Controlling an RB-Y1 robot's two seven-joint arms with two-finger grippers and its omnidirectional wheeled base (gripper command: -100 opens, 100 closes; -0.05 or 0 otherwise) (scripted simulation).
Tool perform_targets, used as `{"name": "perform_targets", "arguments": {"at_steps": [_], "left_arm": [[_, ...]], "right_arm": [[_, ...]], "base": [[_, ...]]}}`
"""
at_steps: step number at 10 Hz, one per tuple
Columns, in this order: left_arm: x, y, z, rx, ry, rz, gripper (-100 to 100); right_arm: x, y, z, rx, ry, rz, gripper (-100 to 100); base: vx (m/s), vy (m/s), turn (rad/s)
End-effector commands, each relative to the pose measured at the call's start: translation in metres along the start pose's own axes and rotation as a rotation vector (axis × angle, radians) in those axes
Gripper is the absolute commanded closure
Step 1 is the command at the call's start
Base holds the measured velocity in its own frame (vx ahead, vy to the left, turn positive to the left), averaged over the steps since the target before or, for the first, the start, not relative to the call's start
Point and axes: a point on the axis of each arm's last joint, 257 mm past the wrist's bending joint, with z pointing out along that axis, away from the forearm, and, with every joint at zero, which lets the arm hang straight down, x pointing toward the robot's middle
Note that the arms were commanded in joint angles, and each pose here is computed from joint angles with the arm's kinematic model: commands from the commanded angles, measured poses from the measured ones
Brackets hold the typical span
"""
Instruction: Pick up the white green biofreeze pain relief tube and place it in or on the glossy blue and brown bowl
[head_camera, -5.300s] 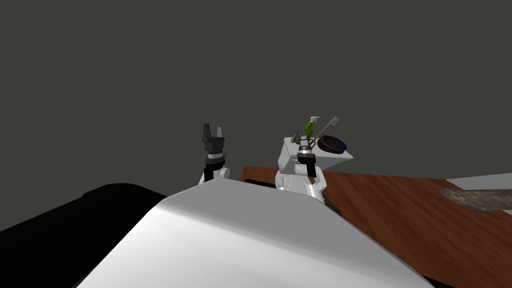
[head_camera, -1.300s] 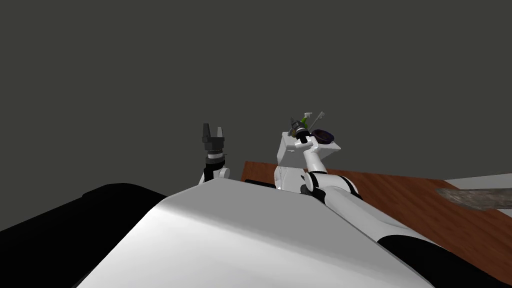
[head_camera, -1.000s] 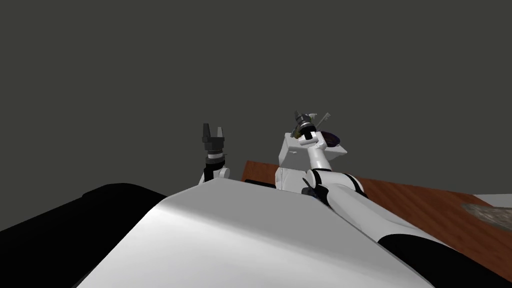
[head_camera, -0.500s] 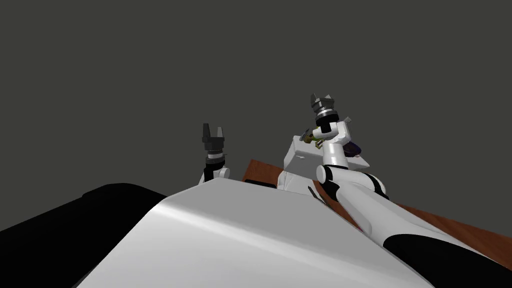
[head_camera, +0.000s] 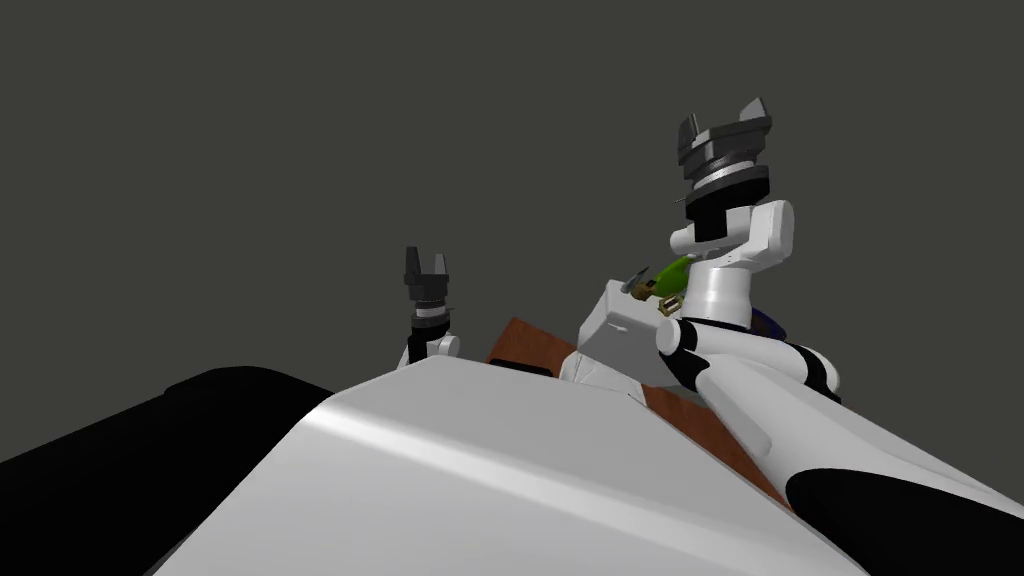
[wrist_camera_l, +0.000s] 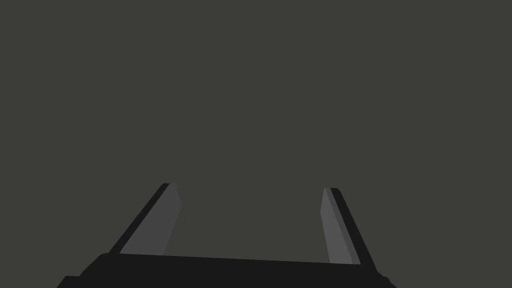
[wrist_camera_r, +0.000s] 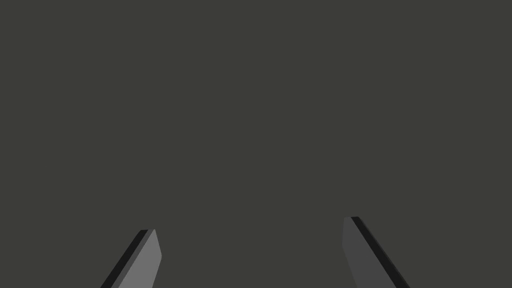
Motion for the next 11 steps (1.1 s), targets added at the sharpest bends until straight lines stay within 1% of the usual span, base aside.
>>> {"name": "perform_targets", "arguments": {"at_steps": [1,2,3,4,5,6,7,8,11], "left_arm": [[0.000,0.000,0.000,0.000,0.000,0.000,0],[0.000,0.000,0.000,0.000,0.000,0.000,0],[0.000,0.000,0.000,0.000,0.000,0.000,0],[0.000,0.000,0.000,0.000,0.000,0.000,0],[0.000,0.000,0.000,0.000,0.000,0.000,0],[0.000,0.000,0.000,0.000,0.000,0.000,0],[0.000,0.000,0.000,0.000,0.000,0.000,0],[0.000,0.000,0.000,0.000,0.000,0.000,0],[0.000,0.000,0.000,0.000,0.000,0.000,0]], "right_arm": [[-0.008,-0.005,0.001,-0.015,-0.023,-0.021,-100],[-0.066,-0.020,0.013,-0.024,-0.112,-0.124,-100],[-0.074,-0.022,0.012,-0.036,-0.124,-0.141,-100],[-0.126,-0.029,0.017,-0.044,-0.204,-0.237,-100],[-0.143,-0.037,0.016,-0.050,-0.223,-0.271,-100],[-0.143,-0.037,0.016,-0.050,-0.223,-0.271,-100],[-0.199,-0.041,0.015,-0.059,-0.313,-0.369,-100],[-0.211,-0.046,0.014,-0.058,-0.321,-0.403,-100],[-0.213,-0.047,0.014,-0.058,-0.321,-0.410,-100]], "base": [[-0.007,-0.022,0.070],[-0.016,-0.031,0.322],[-0.062,0.006,0.402],[-0.079,0.008,0.317],[-0.068,0.013,0.241],[-0.042,0.007,0.138],[-0.056,0.010,0.189],[-0.045,0.010,0.185],[-0.046,0.009,0.152]]}}
